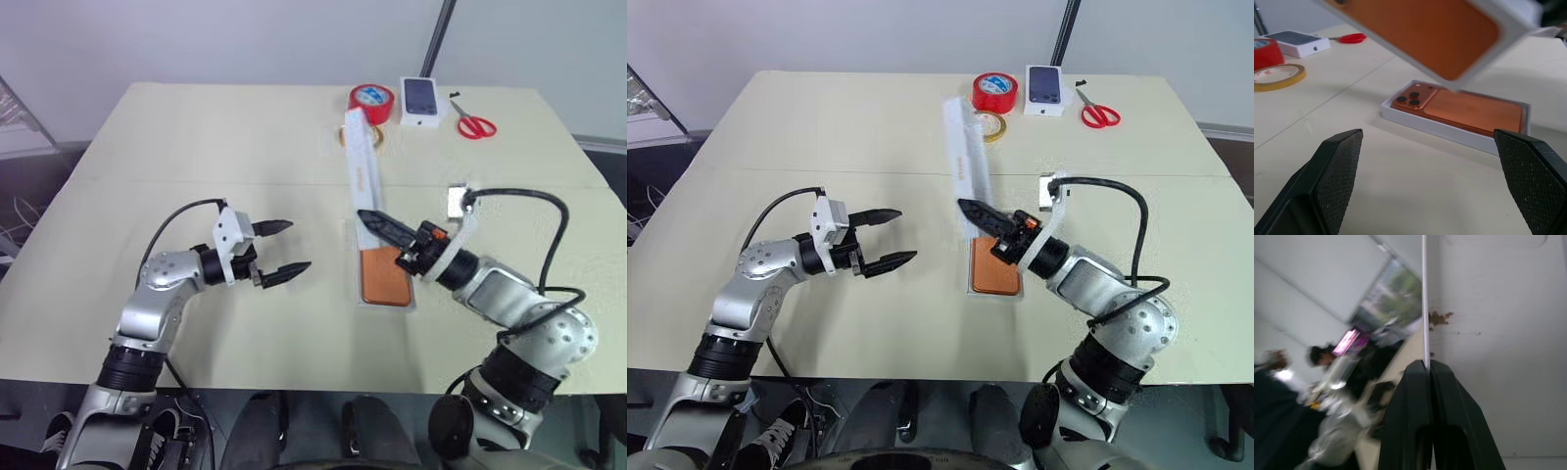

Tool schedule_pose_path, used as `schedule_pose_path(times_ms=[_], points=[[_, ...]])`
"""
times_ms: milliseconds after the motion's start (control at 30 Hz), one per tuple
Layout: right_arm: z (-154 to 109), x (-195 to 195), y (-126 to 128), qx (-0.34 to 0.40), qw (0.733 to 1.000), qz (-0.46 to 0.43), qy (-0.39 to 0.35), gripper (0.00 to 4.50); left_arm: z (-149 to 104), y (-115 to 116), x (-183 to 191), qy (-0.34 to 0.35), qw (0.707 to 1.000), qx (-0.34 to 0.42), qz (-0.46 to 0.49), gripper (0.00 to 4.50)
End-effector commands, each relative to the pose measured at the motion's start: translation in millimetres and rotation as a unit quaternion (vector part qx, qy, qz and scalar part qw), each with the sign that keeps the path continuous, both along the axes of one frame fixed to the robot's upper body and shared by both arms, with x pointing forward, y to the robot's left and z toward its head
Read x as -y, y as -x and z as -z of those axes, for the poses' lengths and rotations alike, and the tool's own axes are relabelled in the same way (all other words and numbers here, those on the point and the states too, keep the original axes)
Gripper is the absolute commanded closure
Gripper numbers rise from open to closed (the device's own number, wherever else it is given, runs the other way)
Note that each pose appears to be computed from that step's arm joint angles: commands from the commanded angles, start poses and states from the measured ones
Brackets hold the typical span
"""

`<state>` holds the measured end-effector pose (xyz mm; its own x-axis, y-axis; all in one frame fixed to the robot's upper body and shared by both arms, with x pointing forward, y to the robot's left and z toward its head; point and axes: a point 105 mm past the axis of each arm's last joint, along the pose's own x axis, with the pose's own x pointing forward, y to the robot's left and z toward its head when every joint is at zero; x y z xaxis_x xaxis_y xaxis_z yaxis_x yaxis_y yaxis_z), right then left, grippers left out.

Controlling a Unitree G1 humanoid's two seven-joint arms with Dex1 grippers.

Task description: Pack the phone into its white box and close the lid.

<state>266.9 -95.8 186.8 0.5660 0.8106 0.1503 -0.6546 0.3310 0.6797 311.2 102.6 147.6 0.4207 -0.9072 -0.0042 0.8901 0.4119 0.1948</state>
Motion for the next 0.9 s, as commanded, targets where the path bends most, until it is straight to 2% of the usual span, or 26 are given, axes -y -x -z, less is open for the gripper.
schedule_pose_path(times_ms=[33, 133, 233, 433, 533, 767, 900], points=[[14, -7, 27, -0.038, 0.998, -0.047, -0.026, 4.45, -18, 4, 3, 0.028, 0.999, 0.024, 0.002, 0.0], [17, -5, 35, -0.094, 0.992, -0.047, -0.071, 4.45, -17, 8, 5, 0.032, 0.999, 0.021, 0.006, 0.0], [20, -4, 40, -0.138, 0.985, -0.064, -0.083, 4.45, -18, 13, 10, 0.04, 0.999, 0.021, 0.015, 0.0], [13, -11, 37, -0.14, 0.981, -0.07, -0.118, 4.45, -17, 17, 16, 0.045, 0.998, 0.02, 0.026, 0.0], [22, -10, 30, -0.166, 0.978, -0.053, -0.113, 4.5, -12, 22, 20, 0.046, 0.998, 0.005, 0.042, 0.86], [34, -12, 18, -0.205, 0.972, -0.033, -0.11, 4.5, 7, 17, 30, 0.045, 0.998, -0.015, 0.033, 4.47], [46, -3, 9, -0.223, 0.971, -0.003, -0.087, 4.5, 18, 6, 42, 0.047, 0.999, -0.017, 0.006, 4.47]])
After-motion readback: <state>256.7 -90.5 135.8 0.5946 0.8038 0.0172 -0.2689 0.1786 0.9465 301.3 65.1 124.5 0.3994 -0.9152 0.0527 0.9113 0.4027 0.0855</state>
